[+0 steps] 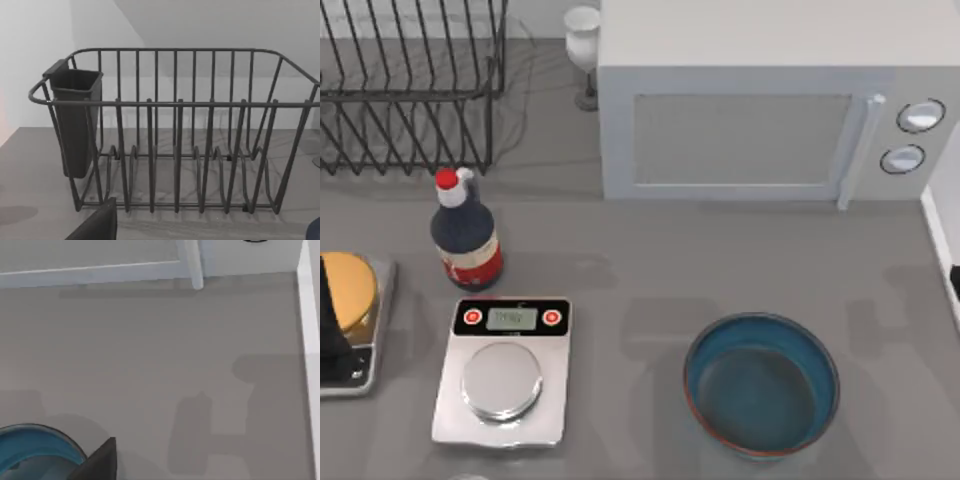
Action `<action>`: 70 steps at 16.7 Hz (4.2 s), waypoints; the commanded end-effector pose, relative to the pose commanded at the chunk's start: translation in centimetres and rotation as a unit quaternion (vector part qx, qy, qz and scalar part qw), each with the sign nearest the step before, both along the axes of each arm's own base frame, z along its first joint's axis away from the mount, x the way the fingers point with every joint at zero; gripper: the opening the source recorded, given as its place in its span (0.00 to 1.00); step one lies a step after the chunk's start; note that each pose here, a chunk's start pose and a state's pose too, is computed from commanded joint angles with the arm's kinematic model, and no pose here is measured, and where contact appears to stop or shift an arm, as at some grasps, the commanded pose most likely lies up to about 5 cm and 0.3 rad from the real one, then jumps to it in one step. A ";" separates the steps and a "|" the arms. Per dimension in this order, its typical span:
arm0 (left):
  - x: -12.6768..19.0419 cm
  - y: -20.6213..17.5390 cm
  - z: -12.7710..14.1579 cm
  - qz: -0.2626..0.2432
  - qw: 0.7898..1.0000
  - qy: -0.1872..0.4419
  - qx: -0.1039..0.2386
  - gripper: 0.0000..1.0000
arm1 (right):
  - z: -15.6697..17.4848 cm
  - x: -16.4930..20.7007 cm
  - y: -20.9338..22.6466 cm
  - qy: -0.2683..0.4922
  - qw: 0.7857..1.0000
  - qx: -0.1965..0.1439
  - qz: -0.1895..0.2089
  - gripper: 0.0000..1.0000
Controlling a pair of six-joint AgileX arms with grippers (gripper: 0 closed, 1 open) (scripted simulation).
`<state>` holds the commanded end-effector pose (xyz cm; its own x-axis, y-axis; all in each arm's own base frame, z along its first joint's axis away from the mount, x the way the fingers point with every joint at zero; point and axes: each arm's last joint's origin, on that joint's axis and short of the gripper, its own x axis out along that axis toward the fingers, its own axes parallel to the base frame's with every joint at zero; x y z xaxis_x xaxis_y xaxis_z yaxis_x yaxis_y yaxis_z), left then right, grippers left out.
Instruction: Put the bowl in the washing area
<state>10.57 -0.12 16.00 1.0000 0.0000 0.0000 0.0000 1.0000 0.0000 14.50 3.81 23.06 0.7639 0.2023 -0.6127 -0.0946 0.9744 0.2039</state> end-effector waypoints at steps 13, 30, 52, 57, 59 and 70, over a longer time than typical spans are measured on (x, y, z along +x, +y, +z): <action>0.0 0.0 0.0 0.000 1.000 0.000 0.000 1.00 | -0.1 9.5 12.4 0.420 0.901 -0.107 -0.002 1.00; 0.0 0.0 0.0 0.000 1.000 0.000 0.000 1.00 | -9.6 9.9 12.9 0.424 0.899 -0.110 -0.003 1.00; 0.0 0.0 0.0 0.000 1.000 0.000 0.000 1.00 | -10.2 9.7 12.8 0.426 0.898 -0.111 -0.004 0.00; 0.0 0.0 0.0 0.000 1.000 0.000 0.000 1.00 | -10.1 9.8 12.8 0.425 0.898 -0.111 -0.004 0.00; 0.0 0.0 0.0 0.000 1.000 0.000 0.000 1.00 | -9.7 9.9 13.0 0.425 0.899 -0.111 -0.003 0.00; 0.0 0.0 0.0 0.000 1.000 0.000 0.000 1.00 | 3.6 10.0 13.0 0.431 0.895 -0.115 -0.005 0.00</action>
